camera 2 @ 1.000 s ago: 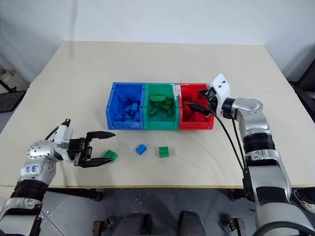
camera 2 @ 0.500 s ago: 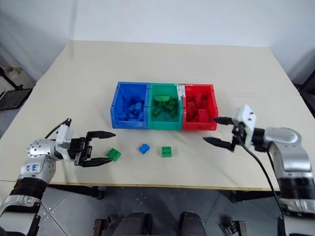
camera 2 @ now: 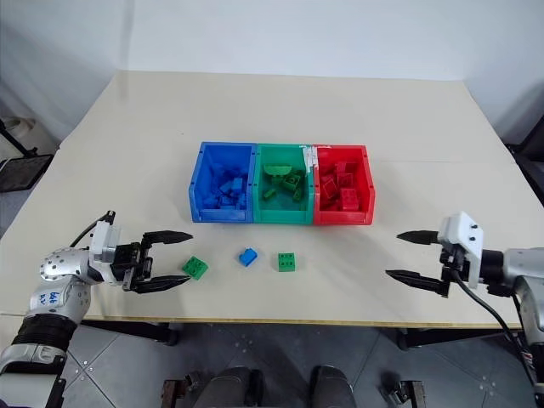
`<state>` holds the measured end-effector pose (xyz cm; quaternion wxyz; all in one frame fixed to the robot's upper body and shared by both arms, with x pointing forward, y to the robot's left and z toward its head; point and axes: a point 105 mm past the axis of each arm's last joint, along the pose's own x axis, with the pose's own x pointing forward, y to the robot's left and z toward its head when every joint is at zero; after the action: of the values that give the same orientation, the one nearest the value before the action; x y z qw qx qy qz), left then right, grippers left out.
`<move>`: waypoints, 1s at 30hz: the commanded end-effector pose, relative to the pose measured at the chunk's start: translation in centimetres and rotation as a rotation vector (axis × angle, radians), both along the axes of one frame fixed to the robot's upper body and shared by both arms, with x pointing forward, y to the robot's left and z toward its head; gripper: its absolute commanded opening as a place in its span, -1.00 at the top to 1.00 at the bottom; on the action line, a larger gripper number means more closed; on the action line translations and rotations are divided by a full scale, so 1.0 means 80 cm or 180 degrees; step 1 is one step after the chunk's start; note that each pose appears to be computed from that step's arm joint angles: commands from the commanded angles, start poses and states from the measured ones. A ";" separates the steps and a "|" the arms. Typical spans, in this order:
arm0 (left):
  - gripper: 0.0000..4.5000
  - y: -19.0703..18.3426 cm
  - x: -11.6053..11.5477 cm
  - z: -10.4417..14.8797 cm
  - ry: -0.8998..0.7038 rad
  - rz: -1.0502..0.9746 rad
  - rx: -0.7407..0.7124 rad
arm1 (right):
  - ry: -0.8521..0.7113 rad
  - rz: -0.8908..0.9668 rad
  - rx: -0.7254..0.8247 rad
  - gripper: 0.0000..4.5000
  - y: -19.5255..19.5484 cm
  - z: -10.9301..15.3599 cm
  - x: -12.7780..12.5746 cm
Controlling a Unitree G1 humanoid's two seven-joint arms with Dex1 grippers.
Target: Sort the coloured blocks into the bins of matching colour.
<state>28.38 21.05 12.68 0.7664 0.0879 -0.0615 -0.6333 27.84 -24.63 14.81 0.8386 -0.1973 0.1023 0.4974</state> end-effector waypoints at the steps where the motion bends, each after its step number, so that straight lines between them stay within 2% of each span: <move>1: -1.00 0.003 -0.019 0.007 -0.0102 -0.0321 0.0032 | -0.0066 0.0316 -0.0021 -0.99 0.048 0.001 0.003; 10: -1.00 0.008 -0.033 0.007 -0.0117 -0.0230 0.0015 | -0.0005 0.0775 -0.0133 -0.99 0.160 -0.046 0.022; 13: -1.00 0.009 -0.038 0.007 -0.0114 -0.0170 0.0003 | -0.0049 0.0815 -0.0129 -0.99 0.187 -0.060 0.037; 18: -1.00 0.009 -0.044 0.007 -0.0116 -0.0100 -0.0017 | -0.0046 0.1020 0.0003 -0.99 0.225 -0.069 0.042; 21: -1.00 0.009 -0.045 0.009 -0.0133 -0.0065 -0.0024 | -0.0023 0.1058 -0.0032 -0.71 0.227 -0.074 0.041; 28: -1.00 0.013 -0.049 0.009 -0.0127 -0.0005 -0.0022 | -0.0180 0.0976 0.0035 0.34 0.208 -0.052 0.046; 30: -1.00 0.013 -0.049 0.009 -0.0131 0.0006 -0.0032 | -0.0260 0.0960 0.0105 0.33 0.205 -0.036 0.049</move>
<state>24.85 22.25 12.68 0.7775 0.0855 -0.0642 -0.6197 31.66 -8.16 9.74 0.7574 -0.2175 0.0666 0.6120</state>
